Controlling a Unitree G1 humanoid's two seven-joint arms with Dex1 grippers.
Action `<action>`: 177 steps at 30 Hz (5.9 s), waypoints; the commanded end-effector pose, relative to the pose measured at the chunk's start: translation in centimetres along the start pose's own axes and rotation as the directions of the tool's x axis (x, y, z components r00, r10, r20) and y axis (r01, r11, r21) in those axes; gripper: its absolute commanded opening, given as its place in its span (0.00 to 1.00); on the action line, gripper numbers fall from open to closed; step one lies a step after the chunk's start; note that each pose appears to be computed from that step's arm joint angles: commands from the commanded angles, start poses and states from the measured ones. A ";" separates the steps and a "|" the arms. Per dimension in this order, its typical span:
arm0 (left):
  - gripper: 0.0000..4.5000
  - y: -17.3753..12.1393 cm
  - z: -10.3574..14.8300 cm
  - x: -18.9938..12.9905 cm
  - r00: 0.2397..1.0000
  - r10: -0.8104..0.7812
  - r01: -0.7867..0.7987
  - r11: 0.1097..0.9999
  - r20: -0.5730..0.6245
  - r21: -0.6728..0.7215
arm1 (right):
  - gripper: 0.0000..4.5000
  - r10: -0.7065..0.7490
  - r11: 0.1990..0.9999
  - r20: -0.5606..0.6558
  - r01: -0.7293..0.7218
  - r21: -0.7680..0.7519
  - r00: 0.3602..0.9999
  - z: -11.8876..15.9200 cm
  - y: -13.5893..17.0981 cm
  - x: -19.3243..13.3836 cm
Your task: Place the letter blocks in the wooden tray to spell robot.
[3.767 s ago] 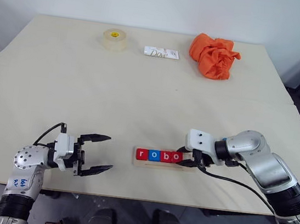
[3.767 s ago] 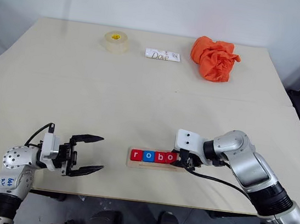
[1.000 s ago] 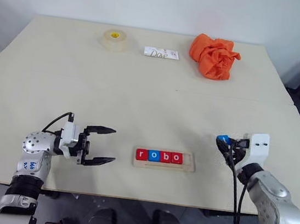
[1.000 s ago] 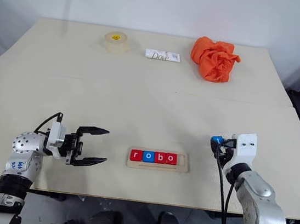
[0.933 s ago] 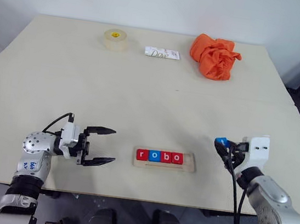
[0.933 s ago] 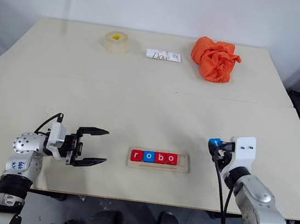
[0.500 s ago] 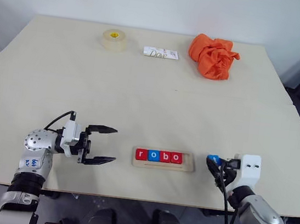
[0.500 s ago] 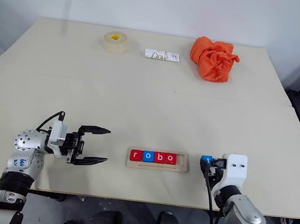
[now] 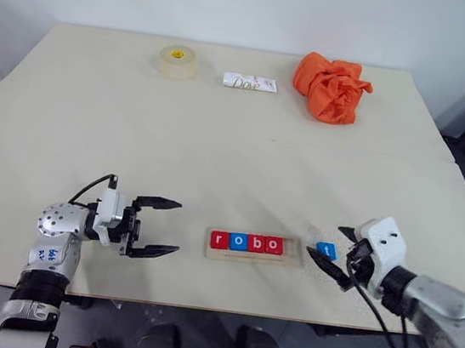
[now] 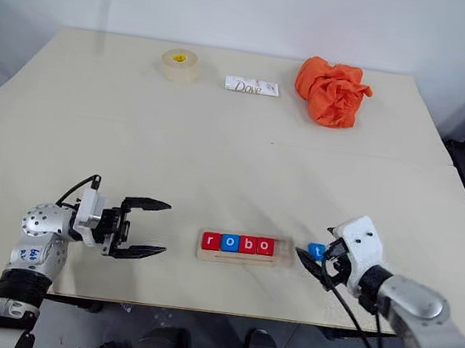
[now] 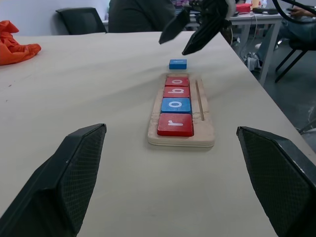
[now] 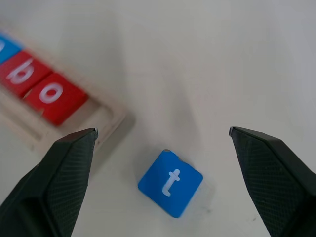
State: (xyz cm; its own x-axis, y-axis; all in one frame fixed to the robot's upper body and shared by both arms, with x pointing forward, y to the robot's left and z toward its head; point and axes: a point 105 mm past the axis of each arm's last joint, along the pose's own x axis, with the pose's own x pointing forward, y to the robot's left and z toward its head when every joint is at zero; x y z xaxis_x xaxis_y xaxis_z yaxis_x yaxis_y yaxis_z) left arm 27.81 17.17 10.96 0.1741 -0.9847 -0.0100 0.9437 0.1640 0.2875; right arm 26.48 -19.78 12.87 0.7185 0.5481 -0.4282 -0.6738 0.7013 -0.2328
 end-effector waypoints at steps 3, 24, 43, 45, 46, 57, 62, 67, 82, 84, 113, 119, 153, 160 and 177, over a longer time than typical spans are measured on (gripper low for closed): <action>1.00 -0.6 0.6 0.3 1.000 0.011 -0.012 1.000 0.021 0.024 | 0.99 0.226 0.958 -0.108 -0.241 -0.158 0.968 -0.4 -0.3 -0.5; 1.00 -2.6 0.8 -1.2 0.993 0.120 -0.120 0.993 -0.011 0.018 | 0.70 0.400 0.824 -0.322 -0.490 -0.284 0.858 -2.6 -3.3 1.8; 1.00 -1.7 0.7 -0.6 0.992 0.126 -0.126 0.992 0.004 0.029 | 0.32 0.475 0.801 -0.261 -0.536 -0.268 0.840 4.1 -0.1 2.3; 1.00 -1.6 0.7 -0.5 0.992 0.127 -0.128 0.991 0.006 0.030 | 0.32 0.479 0.794 -0.281 -0.547 -0.267 0.832 4.0 0.6 2.9; 1.00 -1.6 0.7 -0.5 0.992 0.127 -0.128 0.991 0.006 0.031 | 0.32 0.476 0.791 -0.283 -0.546 -0.276 0.833 4.0 0.7 3.2; 1.00 -2.1 0.7 -1.0 0.989 0.150 -0.150 0.988 0.000 0.032 | 0.32 0.450 0.768 -0.339 -0.551 -0.326 0.827 3.2 -0.1 4.9; 1.00 -2.3 0.6 -1.0 0.987 0.160 -0.160 0.987 -0.002 0.030 | 0.32 0.476 0.746 -0.344 -0.578 -0.330 0.810 3.3 0.4 5.0; 1.00 -2.3 0.6 -0.9 0.986 0.166 -0.165 0.986 -0.001 0.030 | 0.32 0.505 0.719 -0.351 -0.609 -0.335 0.788 3.5 1.3 5.0; 1.00 -2.2 0.5 -0.8 0.985 0.170 -0.170 0.985 0.003 0.032 | 0.32 0.504 0.722 -0.346 -0.606 -0.334 0.791 3.3 2.1 5.9; 1.00 -2.2 0.5 -0.8 0.985 0.171 -0.170 0.985 0.002 0.032 | 0.32 0.506 0.721 -0.345 -0.607 -0.333 0.791 3.3 2.1 5.9; 1.00 -1.9 0.3 -0.7 0.989 0.150 -0.150 0.988 0.004 0.026 | 0.47 0.456 0.788 -0.252 -0.519 -0.331 0.854 4.4 0.5 3.7; 1.00 -1.9 0.3 -0.8 0.988 0.152 -0.152 0.988 0.003 0.025 | 0.01 0.457 0.793 -0.262 -0.523 -0.313 0.850 3.7 0.4 4.0; 1.00 -2.1 0.3 -0.5 0.989 0.145 -0.146 0.989 0.006 0.020 | 0.01 0.502 0.759 -0.291 -0.576 -0.304 0.815 2.8 1.1 4.4; 1.00 -2.1 0.3 -0.7 0.989 0.146 -0.146 0.989 0.001 0.019 | 0.01 0.478 0.772 -0.267 -0.545 -0.327 0.837 3.5 0.3 5.3; 1.00 -2.1 0.3 -0.5 0.990 0.142 -0.142 0.990 0.007 0.022 | 0.01 0.407 0.833 -0.150 -0.433 -0.343 0.901 5.6 -2.0 7.6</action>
State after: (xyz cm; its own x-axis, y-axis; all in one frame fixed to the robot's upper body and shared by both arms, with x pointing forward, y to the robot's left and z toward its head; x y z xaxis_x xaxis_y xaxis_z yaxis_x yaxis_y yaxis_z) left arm 25.74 17.38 9.98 0.3133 -0.9494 0.0219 0.9105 0.3069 0.2770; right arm 33.73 -14.32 14.65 0.3237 0.7137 -0.6211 -0.9423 0.1839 -0.2797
